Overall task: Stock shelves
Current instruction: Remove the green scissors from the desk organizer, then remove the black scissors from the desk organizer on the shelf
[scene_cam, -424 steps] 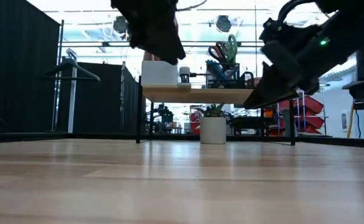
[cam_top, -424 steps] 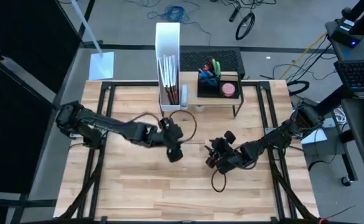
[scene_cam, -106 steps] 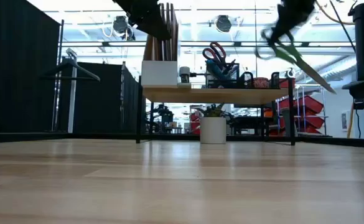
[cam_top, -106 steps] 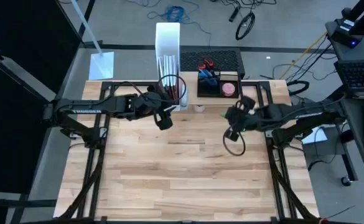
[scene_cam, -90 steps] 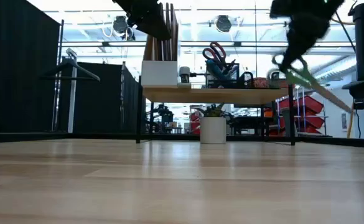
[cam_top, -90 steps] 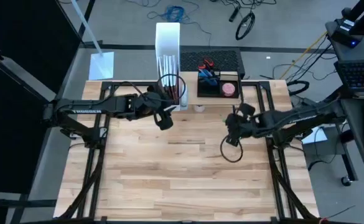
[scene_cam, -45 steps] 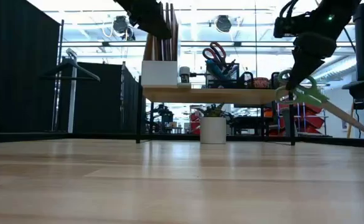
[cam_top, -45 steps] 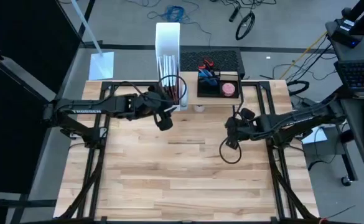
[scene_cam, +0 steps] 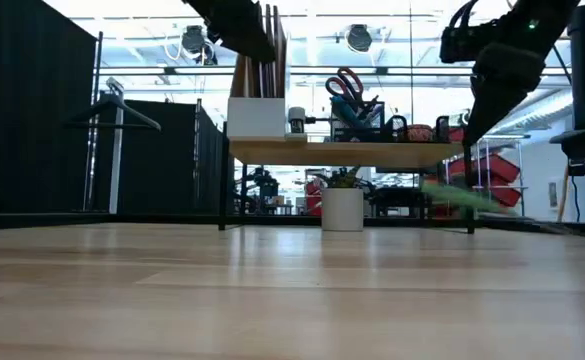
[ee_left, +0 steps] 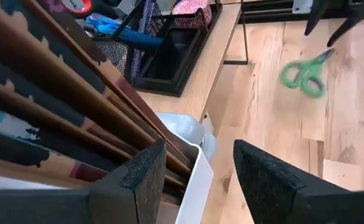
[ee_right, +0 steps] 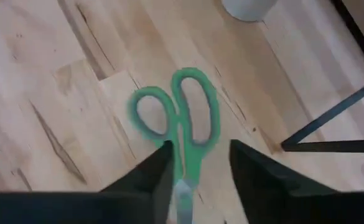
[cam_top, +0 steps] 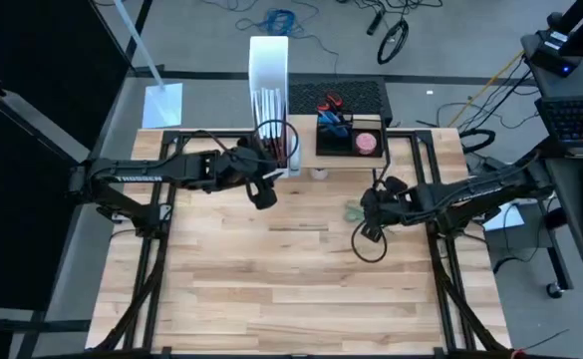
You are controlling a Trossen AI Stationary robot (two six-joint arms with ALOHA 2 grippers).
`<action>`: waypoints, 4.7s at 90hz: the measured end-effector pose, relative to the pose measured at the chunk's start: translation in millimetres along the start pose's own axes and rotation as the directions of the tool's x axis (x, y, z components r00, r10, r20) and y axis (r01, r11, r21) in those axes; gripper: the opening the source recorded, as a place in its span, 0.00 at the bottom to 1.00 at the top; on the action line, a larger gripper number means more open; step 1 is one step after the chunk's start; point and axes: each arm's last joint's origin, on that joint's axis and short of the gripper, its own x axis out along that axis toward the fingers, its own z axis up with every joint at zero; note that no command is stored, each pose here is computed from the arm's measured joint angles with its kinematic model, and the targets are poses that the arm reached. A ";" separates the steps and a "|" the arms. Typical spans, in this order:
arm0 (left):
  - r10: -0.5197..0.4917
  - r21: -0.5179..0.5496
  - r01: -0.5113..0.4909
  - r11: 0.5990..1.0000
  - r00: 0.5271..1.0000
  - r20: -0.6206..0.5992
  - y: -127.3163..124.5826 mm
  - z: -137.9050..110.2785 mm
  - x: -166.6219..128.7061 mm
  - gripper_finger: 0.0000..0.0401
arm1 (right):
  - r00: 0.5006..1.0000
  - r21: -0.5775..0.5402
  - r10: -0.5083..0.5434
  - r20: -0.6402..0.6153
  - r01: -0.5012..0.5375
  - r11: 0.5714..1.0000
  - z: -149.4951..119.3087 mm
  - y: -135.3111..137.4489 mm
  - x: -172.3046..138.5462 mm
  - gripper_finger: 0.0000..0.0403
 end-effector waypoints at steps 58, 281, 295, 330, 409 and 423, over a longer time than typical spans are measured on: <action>-0.002 -0.017 0.002 1.000 1.000 -0.001 -0.4 0.1 -0.3 0.44 | 0.862 0.008 -0.146 0.485 0.162 0.987 91.8 -22.6 -72.0 0.57; -0.005 0.000 0.005 1.000 0.999 -0.042 -0.8 -4.2 -0.5 0.44 | 0.611 -0.124 0.209 0.763 -0.180 0.976 173.7 -223.9 -49.4 0.04; -0.005 0.000 0.005 1.000 0.999 -0.042 -0.8 -4.1 -0.5 0.44 | 0.566 -0.118 0.215 0.796 -0.203 0.972 172.6 -216.3 -91.0 0.04; -0.005 0.000 0.005 1.000 0.999 -0.042 -0.8 -4.1 -0.5 0.44 | 0.613 -0.164 0.401 0.681 -0.406 0.899 157.3 -170.8 -170.6 0.04; -0.004 -0.004 0.004 1.000 0.999 -0.031 -0.7 -3.0 -0.5 0.44 | 1.000 -0.167 -0.004 -0.007 0.003 0.986 40.5 -6.3 54.1 0.04; -0.004 -0.004 0.004 1.000 0.999 -0.031 -0.7 -3.0 -0.5 0.44 | 0.997 -0.196 -0.029 -0.072 0.015 0.981 37.9 0.8 73.5 0.04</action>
